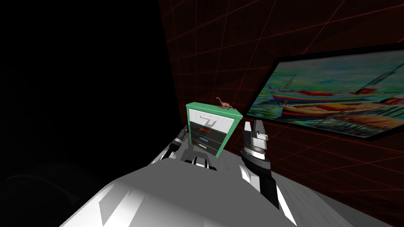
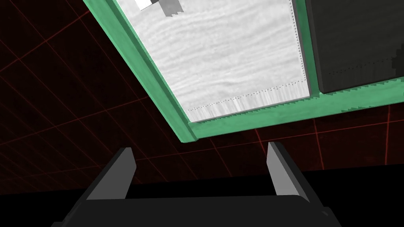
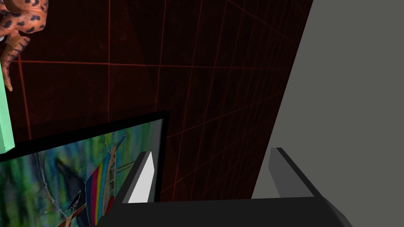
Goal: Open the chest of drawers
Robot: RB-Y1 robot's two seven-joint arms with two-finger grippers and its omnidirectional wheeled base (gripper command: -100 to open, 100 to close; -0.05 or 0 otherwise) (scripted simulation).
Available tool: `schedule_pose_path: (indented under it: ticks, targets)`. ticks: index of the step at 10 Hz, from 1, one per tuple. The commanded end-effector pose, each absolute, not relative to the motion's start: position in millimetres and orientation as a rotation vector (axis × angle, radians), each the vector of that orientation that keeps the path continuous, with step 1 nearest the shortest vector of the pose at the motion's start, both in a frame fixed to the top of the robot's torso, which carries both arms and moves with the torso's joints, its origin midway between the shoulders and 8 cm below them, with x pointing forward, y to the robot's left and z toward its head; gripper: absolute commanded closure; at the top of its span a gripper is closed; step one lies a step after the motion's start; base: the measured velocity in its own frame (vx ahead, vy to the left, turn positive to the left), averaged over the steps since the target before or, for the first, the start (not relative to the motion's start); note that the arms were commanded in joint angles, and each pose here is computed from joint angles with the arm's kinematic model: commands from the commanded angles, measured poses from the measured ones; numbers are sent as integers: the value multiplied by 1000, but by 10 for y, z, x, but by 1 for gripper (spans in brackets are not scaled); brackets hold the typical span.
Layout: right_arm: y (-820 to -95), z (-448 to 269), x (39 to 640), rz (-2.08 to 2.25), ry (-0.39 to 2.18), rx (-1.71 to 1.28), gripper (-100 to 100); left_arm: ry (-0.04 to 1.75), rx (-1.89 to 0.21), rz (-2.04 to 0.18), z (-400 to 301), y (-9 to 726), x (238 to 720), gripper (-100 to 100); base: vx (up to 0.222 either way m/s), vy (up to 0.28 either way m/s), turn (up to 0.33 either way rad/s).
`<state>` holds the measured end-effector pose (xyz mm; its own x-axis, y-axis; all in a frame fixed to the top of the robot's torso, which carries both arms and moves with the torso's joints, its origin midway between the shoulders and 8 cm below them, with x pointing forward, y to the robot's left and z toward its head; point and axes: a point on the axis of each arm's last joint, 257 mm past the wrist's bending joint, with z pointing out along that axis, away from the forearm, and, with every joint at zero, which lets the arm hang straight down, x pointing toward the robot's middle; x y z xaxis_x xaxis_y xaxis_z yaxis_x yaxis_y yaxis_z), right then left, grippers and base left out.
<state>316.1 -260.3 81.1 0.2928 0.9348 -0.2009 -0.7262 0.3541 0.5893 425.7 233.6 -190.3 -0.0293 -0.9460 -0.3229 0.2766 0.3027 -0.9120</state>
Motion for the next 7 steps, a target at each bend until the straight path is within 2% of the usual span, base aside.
schedule_pose_path:
  ticks: [1, 7]
  targets:
    - [-2603, 811, 3161, 1152, 571, 427, 0, 1231, -767, -1126, -2126, 2327, 4302, -100, 64, -38, -31]
    - [-2603, 811, 3161, 1152, 571, 427, 0, 1320, -839, -1095, -2692, 2297, 4353, -100, 63, -37, -36]
